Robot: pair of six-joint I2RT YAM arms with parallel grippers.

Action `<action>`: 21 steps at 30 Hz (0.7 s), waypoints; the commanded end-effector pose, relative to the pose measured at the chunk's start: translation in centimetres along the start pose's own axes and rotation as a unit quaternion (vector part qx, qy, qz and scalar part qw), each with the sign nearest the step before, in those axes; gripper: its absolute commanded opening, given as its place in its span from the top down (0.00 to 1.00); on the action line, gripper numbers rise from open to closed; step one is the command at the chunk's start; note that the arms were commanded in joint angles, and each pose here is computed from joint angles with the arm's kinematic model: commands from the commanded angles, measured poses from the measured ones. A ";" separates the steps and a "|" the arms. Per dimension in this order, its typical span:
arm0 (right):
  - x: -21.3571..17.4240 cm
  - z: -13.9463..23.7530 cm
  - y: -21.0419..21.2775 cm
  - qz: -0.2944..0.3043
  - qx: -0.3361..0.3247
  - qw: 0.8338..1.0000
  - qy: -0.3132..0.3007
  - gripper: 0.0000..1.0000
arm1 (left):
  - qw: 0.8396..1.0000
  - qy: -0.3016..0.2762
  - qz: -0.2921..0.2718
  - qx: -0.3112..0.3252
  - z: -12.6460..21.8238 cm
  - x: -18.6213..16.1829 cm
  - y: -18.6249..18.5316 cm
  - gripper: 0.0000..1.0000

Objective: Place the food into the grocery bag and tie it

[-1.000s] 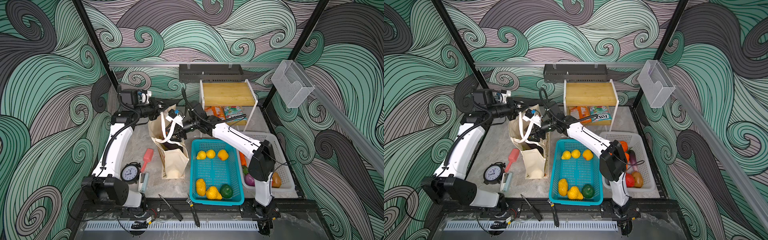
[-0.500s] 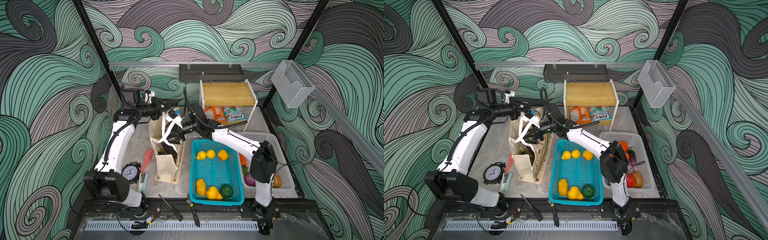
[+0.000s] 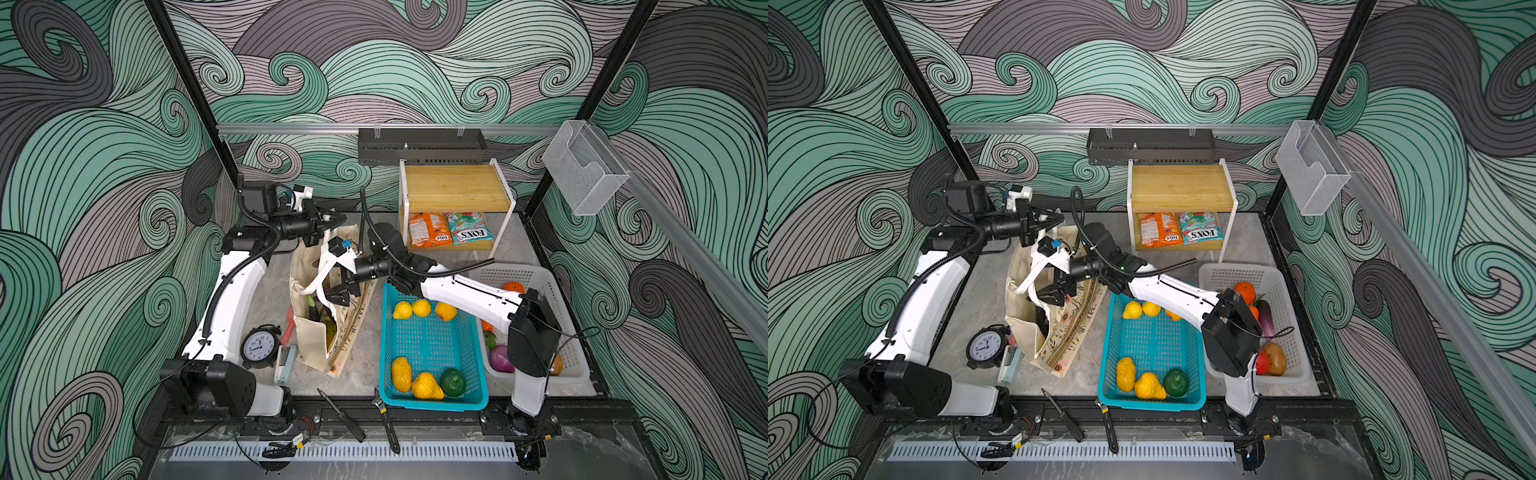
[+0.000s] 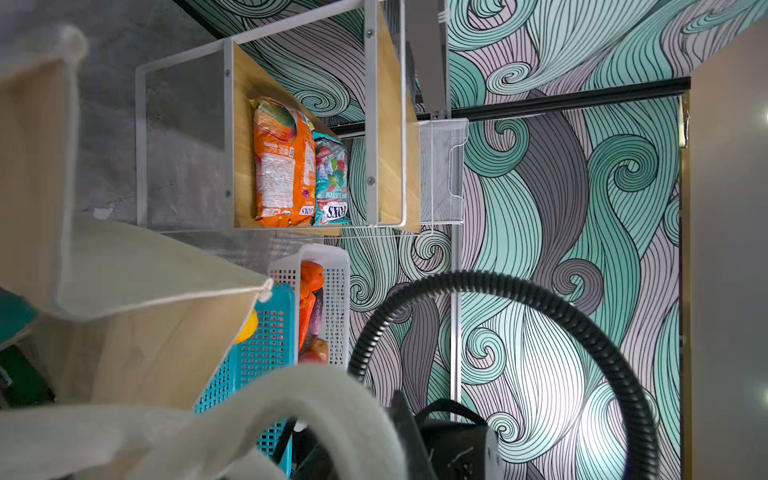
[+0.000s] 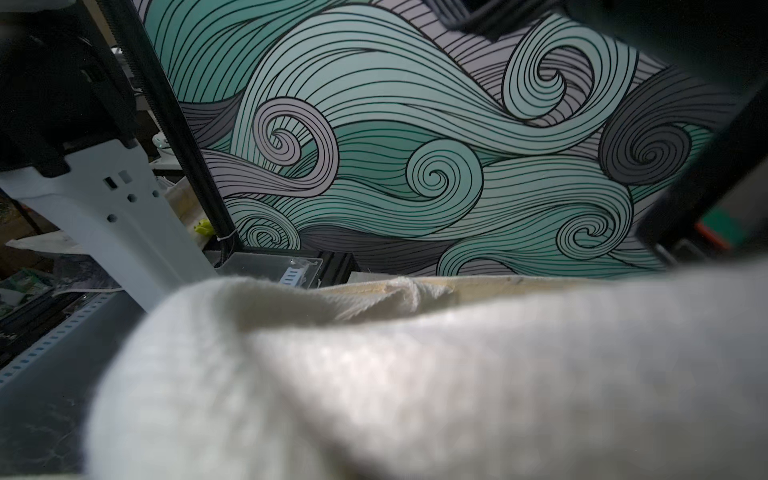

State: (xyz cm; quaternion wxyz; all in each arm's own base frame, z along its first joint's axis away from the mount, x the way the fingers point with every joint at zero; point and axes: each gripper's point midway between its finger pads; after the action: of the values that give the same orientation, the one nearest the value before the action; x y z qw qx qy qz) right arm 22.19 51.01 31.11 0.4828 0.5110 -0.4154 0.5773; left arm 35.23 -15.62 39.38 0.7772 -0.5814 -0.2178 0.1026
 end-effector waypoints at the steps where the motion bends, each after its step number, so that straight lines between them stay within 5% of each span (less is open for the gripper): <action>1: 2.9 -1.1 2.7 0.030 0.027 0.997 -0.067 0.03 | 0.999 -0.019 -0.041 -0.013 0.8 0.4 -1.8 0.98; 14: 7.4 -0.6 4.1 -0.062 0.102 0.981 -0.150 0.15 | 0.999 -0.013 -0.043 -0.001 0.8 0.8 0.3 0.97; 21: 7.2 -0.2 3.3 -0.093 0.085 0.981 -0.150 0.13 | 0.985 -0.027 -0.112 0.129 1.8 1.1 5.1 0.97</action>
State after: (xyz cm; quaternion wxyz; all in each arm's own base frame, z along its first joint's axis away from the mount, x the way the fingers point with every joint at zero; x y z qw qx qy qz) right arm 20.18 52.16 34.73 0.4631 0.6415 -0.3713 0.4859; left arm 35.42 -13.99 36.99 0.8091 -0.5261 -0.2510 0.0744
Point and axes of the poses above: each gripper's point midway between its finger pads, its own z axis back along the fingers, its own y axis along the line the jaws close on, x = y × z, and after that the axes turned 2 degrees about -z, right-handed
